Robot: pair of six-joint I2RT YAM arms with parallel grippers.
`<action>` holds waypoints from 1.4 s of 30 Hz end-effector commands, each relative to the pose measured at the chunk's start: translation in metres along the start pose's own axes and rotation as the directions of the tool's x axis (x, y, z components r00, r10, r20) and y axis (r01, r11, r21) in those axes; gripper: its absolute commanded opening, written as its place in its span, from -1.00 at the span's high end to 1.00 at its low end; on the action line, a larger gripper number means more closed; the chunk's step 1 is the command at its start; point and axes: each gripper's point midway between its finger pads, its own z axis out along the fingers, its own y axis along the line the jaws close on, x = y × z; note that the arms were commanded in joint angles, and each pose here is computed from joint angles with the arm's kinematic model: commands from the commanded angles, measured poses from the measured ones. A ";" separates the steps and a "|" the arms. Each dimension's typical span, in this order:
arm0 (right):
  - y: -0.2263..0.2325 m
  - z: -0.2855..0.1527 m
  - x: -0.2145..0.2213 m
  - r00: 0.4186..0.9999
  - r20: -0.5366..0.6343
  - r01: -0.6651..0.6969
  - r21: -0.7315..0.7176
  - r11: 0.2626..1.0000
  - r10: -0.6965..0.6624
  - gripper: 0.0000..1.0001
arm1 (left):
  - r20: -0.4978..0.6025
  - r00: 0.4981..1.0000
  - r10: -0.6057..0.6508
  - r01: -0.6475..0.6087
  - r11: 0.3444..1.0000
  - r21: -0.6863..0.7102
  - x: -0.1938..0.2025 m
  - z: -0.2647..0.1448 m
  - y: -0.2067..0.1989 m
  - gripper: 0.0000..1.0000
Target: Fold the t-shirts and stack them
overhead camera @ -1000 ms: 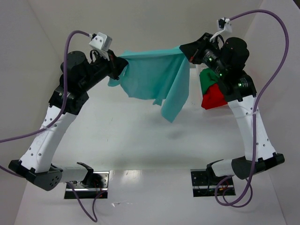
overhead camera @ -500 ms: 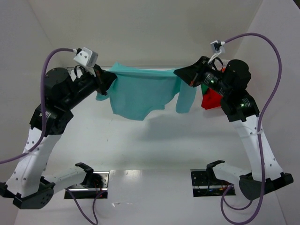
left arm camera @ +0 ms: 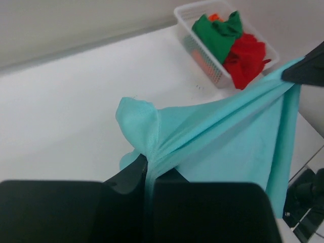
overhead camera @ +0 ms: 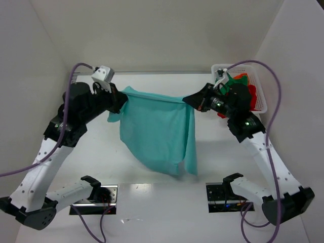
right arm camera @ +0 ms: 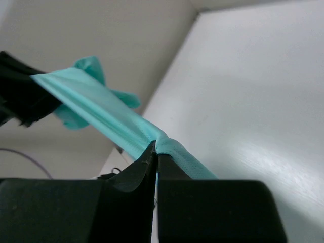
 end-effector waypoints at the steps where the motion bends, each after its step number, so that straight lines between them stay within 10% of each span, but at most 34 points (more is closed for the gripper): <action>1: -0.118 0.019 0.038 0.997 -0.025 -0.059 0.345 0.937 0.072 1.00 | 0.107 0.991 -0.078 0.103 0.961 -0.255 -0.001 0.009 0.055 1.00; 8: -0.180 0.043 0.072 0.987 -0.099 -0.066 0.470 0.880 0.127 0.55 | -0.021 0.983 -0.185 0.169 0.934 -0.314 0.066 0.053 0.093 1.00; 11: -0.191 0.053 0.070 0.987 -0.120 -0.039 0.487 0.873 0.111 -0.15 | -0.100 0.973 -0.208 0.175 0.948 -0.265 0.093 0.069 0.097 0.99; 15: -0.209 0.061 0.069 0.986 -0.125 -0.026 0.540 0.841 0.111 -0.61 | -0.242 0.954 -0.176 0.132 0.973 -0.188 0.118 0.084 0.097 0.88; 28: -0.274 0.115 0.135 0.919 -0.341 0.051 0.601 0.798 0.198 -0.64 | -0.443 0.878 -0.180 0.119 0.979 -0.163 0.166 0.104 0.104 0.92; 42: -0.304 0.102 0.148 0.919 -0.320 0.072 0.708 0.703 0.228 -0.49 | -0.237 0.875 -0.422 0.256 0.819 -0.514 0.157 0.068 0.198 0.92</action>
